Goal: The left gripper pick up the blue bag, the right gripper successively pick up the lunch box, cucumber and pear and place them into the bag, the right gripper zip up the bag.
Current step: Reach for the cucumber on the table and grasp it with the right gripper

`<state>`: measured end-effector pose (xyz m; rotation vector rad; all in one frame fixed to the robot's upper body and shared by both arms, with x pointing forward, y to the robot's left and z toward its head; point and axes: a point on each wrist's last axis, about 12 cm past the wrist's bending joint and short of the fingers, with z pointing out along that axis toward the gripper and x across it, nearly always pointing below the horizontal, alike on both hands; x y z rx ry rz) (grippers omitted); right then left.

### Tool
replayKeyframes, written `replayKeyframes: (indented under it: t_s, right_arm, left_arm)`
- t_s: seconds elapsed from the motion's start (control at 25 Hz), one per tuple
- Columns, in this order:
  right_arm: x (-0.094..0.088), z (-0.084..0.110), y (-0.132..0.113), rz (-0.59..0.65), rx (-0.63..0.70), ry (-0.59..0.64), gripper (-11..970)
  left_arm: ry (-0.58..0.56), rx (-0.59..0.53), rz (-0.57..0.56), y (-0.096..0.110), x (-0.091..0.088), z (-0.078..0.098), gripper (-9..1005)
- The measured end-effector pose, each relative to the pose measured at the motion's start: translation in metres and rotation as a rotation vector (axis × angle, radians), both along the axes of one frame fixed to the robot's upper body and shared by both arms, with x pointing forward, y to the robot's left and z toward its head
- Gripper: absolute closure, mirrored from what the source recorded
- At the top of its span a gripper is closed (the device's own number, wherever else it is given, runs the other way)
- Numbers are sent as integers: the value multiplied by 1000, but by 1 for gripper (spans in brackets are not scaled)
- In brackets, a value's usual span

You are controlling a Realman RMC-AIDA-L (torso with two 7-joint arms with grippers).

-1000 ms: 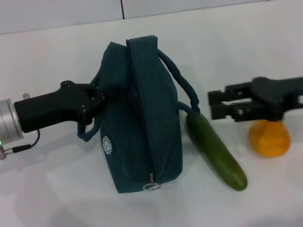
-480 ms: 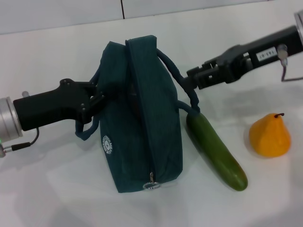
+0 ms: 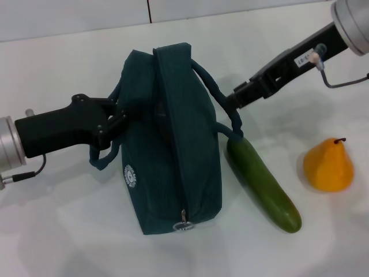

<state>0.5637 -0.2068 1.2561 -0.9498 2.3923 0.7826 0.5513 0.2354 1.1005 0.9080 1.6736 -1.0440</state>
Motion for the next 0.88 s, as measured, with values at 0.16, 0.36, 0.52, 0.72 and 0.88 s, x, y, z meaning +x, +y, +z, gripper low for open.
replayKeyframes:
  t_s: [0.16, 0.36, 0.52, 0.72, 0.88]
  right_arm:
    - [-2, 3, 5, 31, -42, 33, 606]
    - [-1, 6, -1, -16, -116, 82, 482]
    - [1, -3, -8, -72, -189, 127, 290]
    - [3, -23, -12, -99, -243, 205, 217]
    - [9, -38, -13, -134, -252, 228, 218]
  left_arm:
    - [0, 2, 1, 1, 0, 0, 945]
    - [-2, 3, -1, 1, 1, 1, 945]
    - [-6, 4, -5, 0, 2, 2, 945]
    - [-12, 2, -12, -4, 4, 4, 945]
    - [-12, -1, -11, -4, 4, 4, 945]
